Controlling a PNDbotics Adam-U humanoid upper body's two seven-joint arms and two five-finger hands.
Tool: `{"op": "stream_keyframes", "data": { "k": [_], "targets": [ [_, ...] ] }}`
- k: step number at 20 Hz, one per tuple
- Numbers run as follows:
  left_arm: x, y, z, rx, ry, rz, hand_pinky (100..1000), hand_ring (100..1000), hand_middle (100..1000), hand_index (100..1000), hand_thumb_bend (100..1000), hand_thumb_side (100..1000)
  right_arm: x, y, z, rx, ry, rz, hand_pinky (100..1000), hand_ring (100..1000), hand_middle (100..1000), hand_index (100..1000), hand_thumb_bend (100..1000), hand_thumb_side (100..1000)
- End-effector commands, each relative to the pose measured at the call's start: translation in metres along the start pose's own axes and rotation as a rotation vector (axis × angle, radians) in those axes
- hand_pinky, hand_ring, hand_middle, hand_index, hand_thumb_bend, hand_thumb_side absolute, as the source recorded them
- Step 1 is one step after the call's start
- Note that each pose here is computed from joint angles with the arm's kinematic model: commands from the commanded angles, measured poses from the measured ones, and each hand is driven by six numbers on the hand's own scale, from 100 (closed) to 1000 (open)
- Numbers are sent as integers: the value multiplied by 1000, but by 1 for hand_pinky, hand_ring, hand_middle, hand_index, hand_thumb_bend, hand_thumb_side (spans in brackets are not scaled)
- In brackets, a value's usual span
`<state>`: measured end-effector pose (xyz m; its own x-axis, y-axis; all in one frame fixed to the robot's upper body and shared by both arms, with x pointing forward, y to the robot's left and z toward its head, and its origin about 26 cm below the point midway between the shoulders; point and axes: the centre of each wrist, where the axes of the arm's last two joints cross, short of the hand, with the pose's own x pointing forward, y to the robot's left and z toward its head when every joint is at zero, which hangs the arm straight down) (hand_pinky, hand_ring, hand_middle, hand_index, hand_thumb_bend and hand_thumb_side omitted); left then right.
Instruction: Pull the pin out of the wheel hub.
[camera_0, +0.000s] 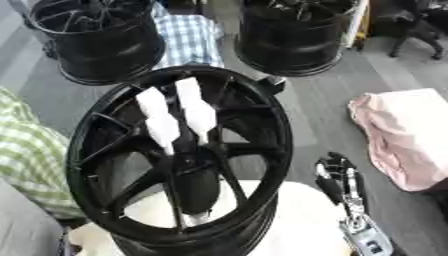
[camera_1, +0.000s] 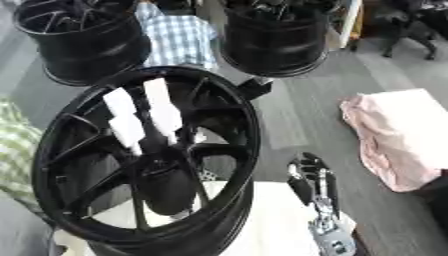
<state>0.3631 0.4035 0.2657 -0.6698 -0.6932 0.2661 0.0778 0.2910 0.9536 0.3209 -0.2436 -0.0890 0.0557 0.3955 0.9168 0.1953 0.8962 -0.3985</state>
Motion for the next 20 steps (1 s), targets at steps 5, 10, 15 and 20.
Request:
{"op": "stream_keyframes", "data": {
  "k": [5,10,15,20],
  "targets": [
    [11,7,-37,-252,-126,-174,793,753,749,874,524,585,4,-2,-4,9,-23,13,743,732,691,830,100,480],
    [11,-19,-75,-422,-204,-227,813,776,785,893,534,575,1,-4,-3,4,-12,16,743,732,691,830,100,481],
    [17,-44,-113,-580,-257,-252,830,795,814,904,547,559,-1,-5,-1,-3,-3,13,743,732,691,830,100,481],
    [25,-48,-126,-663,-333,-273,862,827,843,916,533,510,-1,-4,-1,-2,-5,11,743,732,691,830,100,482]
  ]
}}
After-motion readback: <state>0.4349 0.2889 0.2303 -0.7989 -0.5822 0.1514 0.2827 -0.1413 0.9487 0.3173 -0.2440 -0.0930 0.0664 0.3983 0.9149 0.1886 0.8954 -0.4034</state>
